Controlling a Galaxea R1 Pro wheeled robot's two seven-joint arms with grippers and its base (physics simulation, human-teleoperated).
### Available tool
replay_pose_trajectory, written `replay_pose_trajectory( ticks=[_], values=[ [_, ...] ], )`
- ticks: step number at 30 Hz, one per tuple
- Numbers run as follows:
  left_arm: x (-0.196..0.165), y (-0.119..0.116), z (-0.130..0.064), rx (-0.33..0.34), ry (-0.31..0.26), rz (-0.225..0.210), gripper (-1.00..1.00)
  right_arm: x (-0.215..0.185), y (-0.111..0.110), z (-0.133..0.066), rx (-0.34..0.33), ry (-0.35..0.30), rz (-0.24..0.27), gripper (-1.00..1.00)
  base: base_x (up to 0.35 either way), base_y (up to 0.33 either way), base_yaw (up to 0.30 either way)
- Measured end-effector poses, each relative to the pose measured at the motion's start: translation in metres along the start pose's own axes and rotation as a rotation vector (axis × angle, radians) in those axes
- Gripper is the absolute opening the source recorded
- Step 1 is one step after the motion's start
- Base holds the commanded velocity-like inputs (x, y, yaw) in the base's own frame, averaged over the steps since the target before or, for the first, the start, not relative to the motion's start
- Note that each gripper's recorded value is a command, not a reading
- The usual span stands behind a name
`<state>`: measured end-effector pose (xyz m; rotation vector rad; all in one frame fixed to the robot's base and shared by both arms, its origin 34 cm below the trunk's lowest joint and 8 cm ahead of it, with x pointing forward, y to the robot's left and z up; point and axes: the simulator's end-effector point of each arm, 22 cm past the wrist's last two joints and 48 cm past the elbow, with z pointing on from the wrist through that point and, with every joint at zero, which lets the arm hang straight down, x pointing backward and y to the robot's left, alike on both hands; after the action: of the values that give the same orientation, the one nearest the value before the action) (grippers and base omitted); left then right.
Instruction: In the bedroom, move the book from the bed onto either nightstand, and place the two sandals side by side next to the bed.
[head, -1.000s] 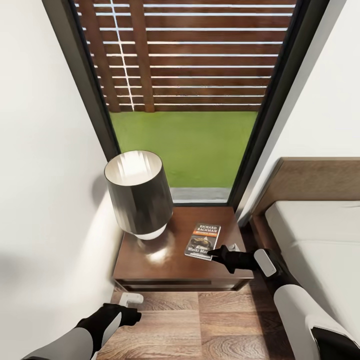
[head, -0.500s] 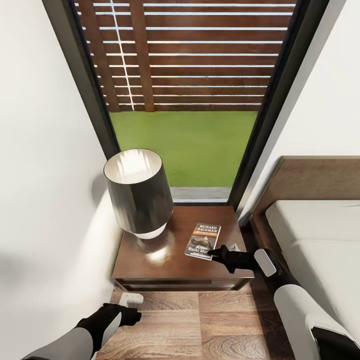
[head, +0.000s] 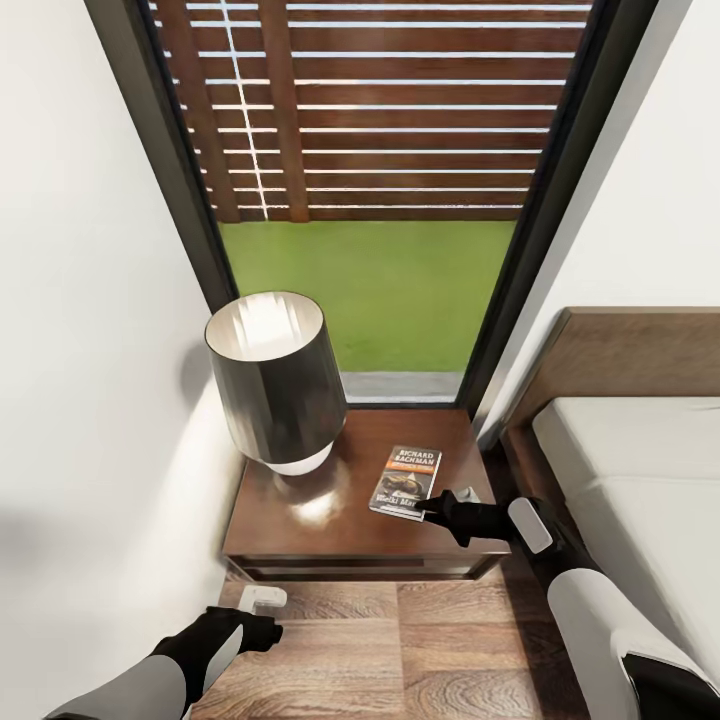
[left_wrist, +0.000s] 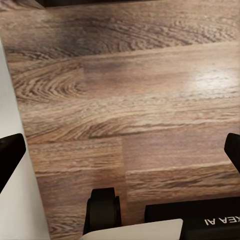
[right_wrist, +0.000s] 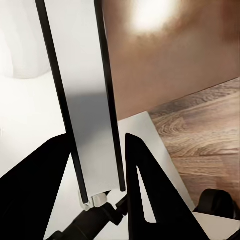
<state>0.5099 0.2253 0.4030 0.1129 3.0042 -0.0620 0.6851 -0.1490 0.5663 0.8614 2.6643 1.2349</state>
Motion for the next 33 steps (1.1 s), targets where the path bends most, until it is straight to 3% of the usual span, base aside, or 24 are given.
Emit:
replay_pose_trajectory(
  ticks=[17, 26, 33],
  values=[
    [0.0, 0.0, 0.0, 0.0, 0.0, 0.0, 1.0, 0.0, -0.001, 0.0, 0.002, 0.001, 0.001, -1.0, 0.0, 0.0, 0.0],
    [0.004, 0.0, 0.016, 0.0, 0.0, 0.002, 1.0, -0.001, -0.014, 0.01, 0.004, 0.001, 0.0, -1.0, 0.0, 0.0, 0.0],
    [0.004, 0.0, 0.016, 0.0, 0.0, 0.002, 1.0, -0.001, -0.014, 0.01, 0.002, 0.0, 0.001, -1.0, 0.0, 0.0, 0.0]
  ],
)
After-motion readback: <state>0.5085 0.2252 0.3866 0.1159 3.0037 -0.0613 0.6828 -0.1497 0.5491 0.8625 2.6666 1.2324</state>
